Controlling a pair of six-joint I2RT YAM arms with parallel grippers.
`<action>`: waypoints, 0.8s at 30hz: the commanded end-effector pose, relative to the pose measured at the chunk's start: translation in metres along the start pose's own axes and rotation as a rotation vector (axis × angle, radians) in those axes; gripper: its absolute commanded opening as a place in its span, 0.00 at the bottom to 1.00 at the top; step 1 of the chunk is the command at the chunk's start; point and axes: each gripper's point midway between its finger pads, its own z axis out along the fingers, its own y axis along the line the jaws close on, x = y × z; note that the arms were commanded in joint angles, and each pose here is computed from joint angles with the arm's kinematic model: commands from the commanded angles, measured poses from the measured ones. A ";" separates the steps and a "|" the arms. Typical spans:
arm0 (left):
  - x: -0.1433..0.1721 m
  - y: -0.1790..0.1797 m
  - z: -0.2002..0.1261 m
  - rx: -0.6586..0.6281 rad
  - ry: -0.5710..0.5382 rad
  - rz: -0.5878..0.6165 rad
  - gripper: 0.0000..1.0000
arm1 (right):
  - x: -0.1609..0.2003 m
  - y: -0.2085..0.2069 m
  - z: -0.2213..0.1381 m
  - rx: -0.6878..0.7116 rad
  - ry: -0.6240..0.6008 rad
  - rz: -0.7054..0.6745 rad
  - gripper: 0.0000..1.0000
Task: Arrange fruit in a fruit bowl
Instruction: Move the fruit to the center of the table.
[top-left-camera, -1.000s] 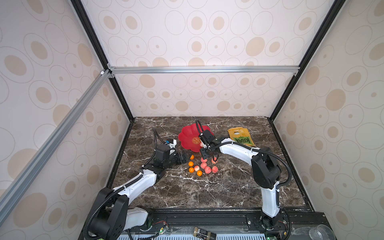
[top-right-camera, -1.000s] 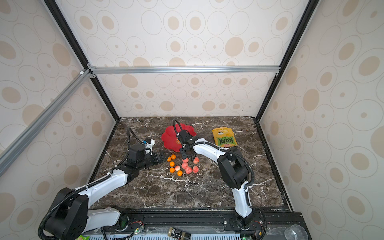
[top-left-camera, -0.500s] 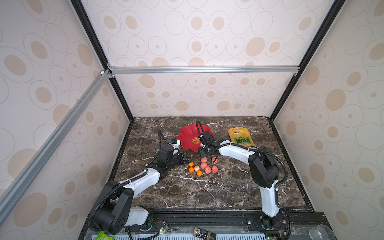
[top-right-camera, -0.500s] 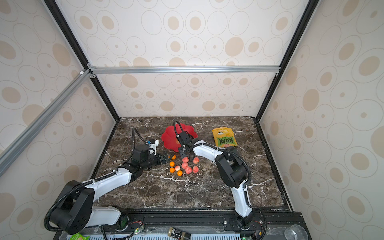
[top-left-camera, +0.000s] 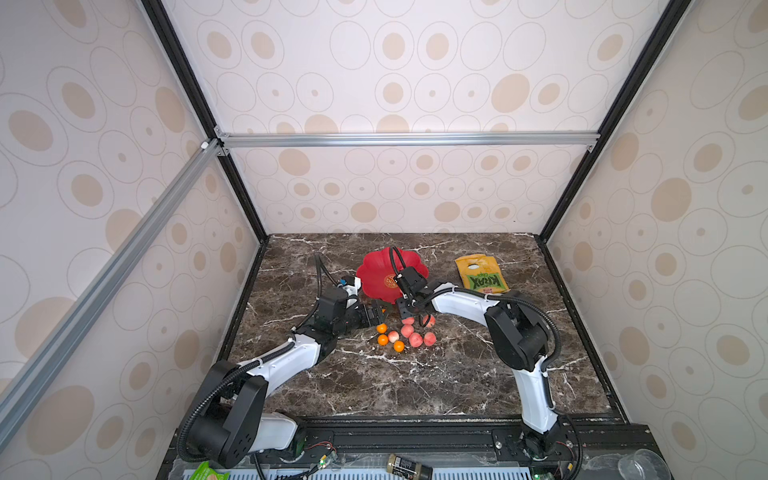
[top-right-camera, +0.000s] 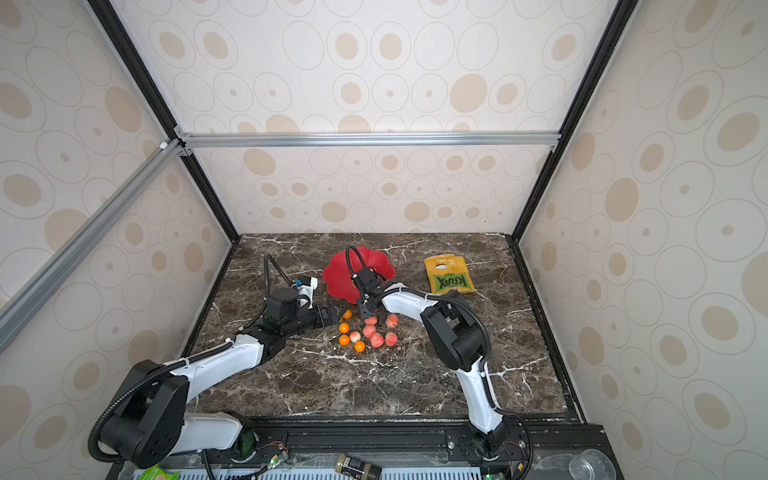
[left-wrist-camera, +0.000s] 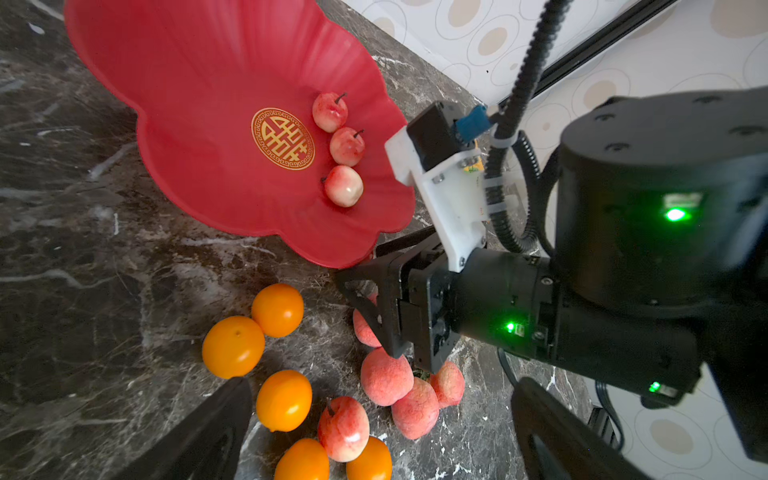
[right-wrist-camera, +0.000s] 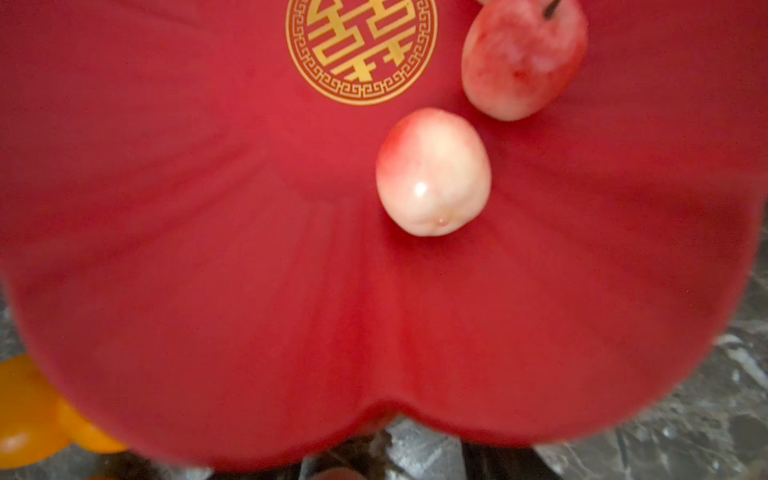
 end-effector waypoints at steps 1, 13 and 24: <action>-0.015 -0.013 0.001 0.024 -0.034 0.024 0.98 | -0.008 0.002 0.003 0.011 -0.018 0.009 0.59; -0.015 -0.013 0.000 0.026 -0.035 0.019 0.98 | -0.011 0.000 0.009 0.014 -0.010 0.009 0.55; -0.016 -0.014 0.001 0.029 -0.035 0.018 0.98 | -0.013 -0.001 0.010 0.017 -0.007 0.009 0.49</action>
